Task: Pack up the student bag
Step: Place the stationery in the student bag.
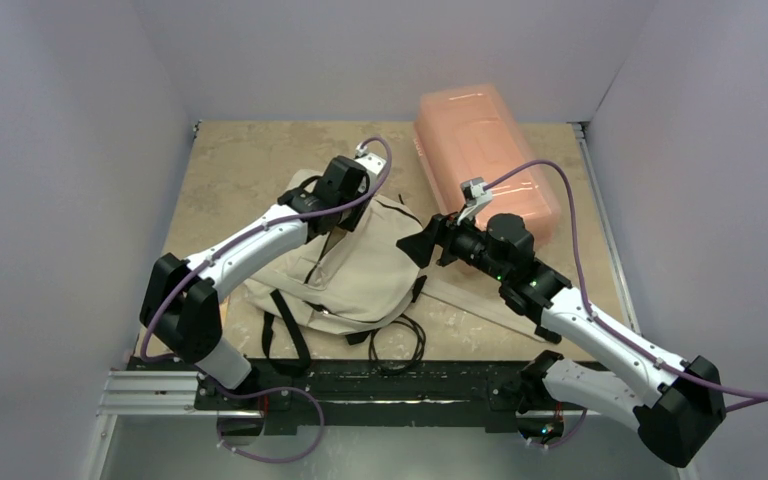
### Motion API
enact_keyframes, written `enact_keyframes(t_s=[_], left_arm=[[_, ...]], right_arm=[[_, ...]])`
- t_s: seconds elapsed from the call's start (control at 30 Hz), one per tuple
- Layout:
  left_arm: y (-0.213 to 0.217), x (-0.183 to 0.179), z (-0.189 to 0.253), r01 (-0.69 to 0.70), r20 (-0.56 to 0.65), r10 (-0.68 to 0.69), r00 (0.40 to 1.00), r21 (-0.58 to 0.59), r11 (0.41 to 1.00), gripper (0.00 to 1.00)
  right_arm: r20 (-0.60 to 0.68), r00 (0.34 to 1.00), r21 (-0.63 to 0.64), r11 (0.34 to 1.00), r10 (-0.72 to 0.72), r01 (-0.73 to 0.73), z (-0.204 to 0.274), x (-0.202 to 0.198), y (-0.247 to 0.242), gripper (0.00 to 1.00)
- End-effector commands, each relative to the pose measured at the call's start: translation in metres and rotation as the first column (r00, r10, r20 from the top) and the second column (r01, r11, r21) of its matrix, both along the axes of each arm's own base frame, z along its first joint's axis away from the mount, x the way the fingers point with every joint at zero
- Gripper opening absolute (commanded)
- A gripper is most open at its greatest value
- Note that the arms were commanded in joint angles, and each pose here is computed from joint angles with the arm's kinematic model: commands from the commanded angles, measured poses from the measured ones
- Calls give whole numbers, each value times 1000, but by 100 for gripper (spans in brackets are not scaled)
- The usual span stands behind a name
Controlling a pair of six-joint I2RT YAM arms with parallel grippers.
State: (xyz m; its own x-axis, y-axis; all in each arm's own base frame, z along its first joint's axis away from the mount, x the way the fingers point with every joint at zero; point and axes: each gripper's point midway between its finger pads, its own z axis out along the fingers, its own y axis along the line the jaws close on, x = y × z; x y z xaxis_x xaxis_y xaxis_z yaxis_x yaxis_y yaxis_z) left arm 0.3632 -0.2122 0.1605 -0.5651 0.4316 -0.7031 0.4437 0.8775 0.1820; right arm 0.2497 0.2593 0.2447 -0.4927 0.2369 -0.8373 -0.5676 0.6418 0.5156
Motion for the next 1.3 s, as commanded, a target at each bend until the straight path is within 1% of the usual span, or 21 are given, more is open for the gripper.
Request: enact_keyframes(t_s=[0.0, 0.13, 0.23, 0.33, 0.43, 0.53, 0.6, 0.67, 0.73, 0.8, 0.87, 0.93, 0.97, 1.0, 1.03, 1.07, 1.1, 1.13, 1.17, 1.27], left_arm=[[20, -5, 10, -19, 51, 15, 999, 87, 996, 33], [25, -13, 4, -15, 38, 11, 999, 94, 995, 46], [34, -11, 2, -53, 34, 49, 998, 141, 989, 53], [39, -10, 3, -79, 47, 73, 996, 152, 985, 61], [43, -10, 8, -125, 66, 117, 991, 129, 984, 65], [45, -9, 16, -185, 72, 178, 981, 107, 977, 64], [43, -11, 29, -217, 66, 213, 975, 48, 975, 62], [38, -17, 49, -231, 57, 233, 971, -48, 972, 57], [39, -27, 67, -250, 21, 255, 967, -133, 959, 56], [45, -39, 79, -278, -38, 277, 960, -231, 932, 59], [61, -53, 84, -338, -97, 324, 941, -319, 886, 63], [93, -66, 80, -458, -167, 428, 888, -378, 804, 68], [113, -74, 77, -525, -199, 487, 850, -398, 753, 70], [135, -82, 72, -601, -233, 557, 797, -403, 691, 74], [158, -93, 62, -683, -274, 631, 726, -396, 613, 78], [180, -102, 55, -751, -305, 695, 651, -394, 530, 82], [202, -113, 48, -817, -331, 763, 556, -386, 428, 86], [229, -127, 39, -887, -349, 840, 417, -358, 292, 97], [248, -140, 30, -924, -380, 874, 302, -343, 170, 100], [282, -164, 4, -940, -470, 879, 75, -327, -94, 100]], right_arm=[[48, 999, 27, 1000, -17, 16, 13, 6, -1, 81], [44, 999, 33, 999, -3, 2, 13, 6, 3, 81], [49, 999, 40, 999, 7, -9, 15, 6, 6, 81], [48, 999, 34, 999, 13, -14, 14, 6, 6, 81], [48, 999, 33, 999, 9, -10, 12, 6, 5, 81], [41, 999, 29, 1000, 9, -10, 8, 6, 5, 81], [40, 999, 22, 1000, 14, -15, 8, 7, 7, 81], [29, 999, 9, 1000, 23, -23, 5, 9, 10, 81], [10, 999, -2, 999, 34, -34, 0, 10, 13, 81], [-3, 999, -6, 999, 51, -51, -3, 11, 17, 81], [-15, 998, -13, 998, 69, -69, -7, 12, 22, 81], [-24, 996, -15, 996, 85, -85, -10, 12, 25, 81], [-29, 995, -15, 995, 94, -94, -11, 12, 27, 80], [-29, 995, -17, 995, 100, -101, -11, 12, 28, 80], [-33, 994, -20, 994, 108, -109, -12, 11, 30, 80], [-36, 993, -25, 993, 114, -115, -13, 12, 30, 80], [-38, 992, -29, 992, 123, -124, -12, 11, 32, 80], [-40, 990, -33, 991, 132, -133, -12, 11, 33, 80], [-43, 989, -37, 989, 141, -142, -12, 10, 34, 80], [-54, 984, -44, 984, 173, -175, -12, 7, 38, 80]])
